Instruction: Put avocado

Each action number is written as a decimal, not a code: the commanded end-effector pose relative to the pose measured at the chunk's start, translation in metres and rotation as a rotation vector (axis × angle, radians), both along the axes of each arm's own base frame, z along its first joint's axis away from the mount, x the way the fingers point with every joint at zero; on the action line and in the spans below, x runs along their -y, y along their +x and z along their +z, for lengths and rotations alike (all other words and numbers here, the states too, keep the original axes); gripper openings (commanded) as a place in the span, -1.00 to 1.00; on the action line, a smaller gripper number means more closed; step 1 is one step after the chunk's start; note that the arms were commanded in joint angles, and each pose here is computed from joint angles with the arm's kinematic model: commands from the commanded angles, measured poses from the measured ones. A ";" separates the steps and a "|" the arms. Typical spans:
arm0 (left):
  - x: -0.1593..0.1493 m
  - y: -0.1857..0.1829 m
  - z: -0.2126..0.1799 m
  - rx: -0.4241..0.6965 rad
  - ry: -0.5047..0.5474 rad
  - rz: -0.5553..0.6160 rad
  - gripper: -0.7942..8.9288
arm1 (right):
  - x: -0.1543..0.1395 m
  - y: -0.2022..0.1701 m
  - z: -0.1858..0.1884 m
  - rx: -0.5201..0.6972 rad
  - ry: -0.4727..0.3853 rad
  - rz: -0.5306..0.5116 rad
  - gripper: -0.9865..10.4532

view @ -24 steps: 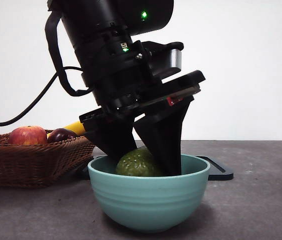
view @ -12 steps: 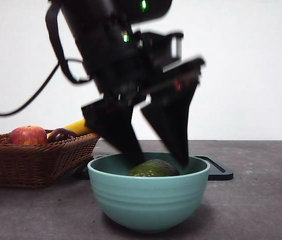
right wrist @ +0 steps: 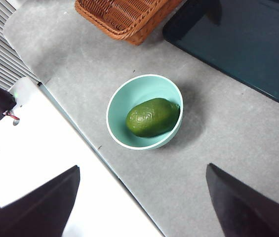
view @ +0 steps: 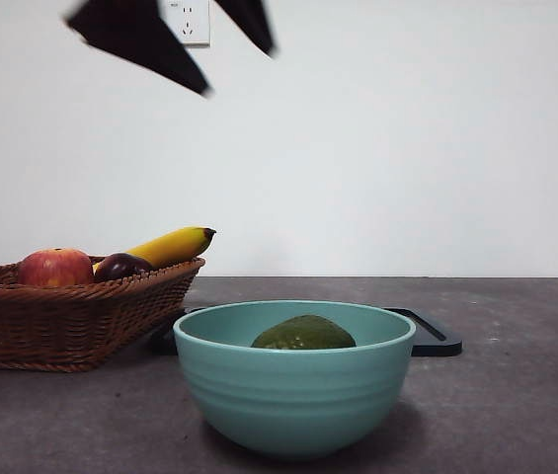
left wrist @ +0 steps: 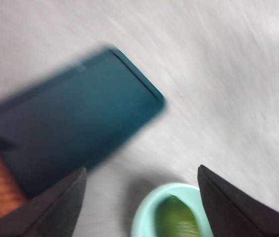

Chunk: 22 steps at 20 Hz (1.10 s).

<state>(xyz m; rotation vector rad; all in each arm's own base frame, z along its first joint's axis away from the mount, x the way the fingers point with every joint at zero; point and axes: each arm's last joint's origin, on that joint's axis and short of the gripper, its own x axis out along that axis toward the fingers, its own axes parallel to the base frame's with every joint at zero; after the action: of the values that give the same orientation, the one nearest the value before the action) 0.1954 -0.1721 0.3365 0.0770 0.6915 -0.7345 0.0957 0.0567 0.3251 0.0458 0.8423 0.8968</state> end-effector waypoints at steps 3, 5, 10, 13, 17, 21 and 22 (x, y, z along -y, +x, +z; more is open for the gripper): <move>-0.045 -0.008 0.021 0.048 0.028 0.093 -0.08 | -0.004 0.007 0.003 -0.005 0.002 -0.003 -0.11; -0.063 -0.017 0.025 0.043 0.059 0.111 -0.08 | -0.007 0.014 0.001 -0.012 -0.001 -0.002 -0.11; -0.085 -0.048 0.029 -0.051 0.033 -0.017 -0.08 | -0.017 0.037 -0.005 -0.031 -0.008 -0.002 -0.11; -0.088 -0.065 0.026 -0.153 -0.020 -0.189 -0.08 | -0.023 0.052 -0.013 -0.066 -0.023 -0.002 -0.11; -0.090 -0.075 0.017 -0.245 -0.008 -0.280 -0.09 | -0.031 0.071 -0.025 -0.116 -0.045 -0.003 -0.11; -0.090 -0.074 0.003 -0.285 0.011 -0.283 -0.09 | -0.044 0.087 -0.039 -0.169 -0.072 0.025 -0.11; -0.089 -0.074 0.000 -0.295 0.015 -0.284 -0.09 | -0.050 0.091 -0.044 -0.179 -0.088 0.035 -0.11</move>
<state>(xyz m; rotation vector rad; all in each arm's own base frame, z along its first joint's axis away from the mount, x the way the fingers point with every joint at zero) 0.1206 -0.0808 0.3351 0.0650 0.9979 -1.0035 0.1833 0.1033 0.2777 0.0334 1.0596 0.8925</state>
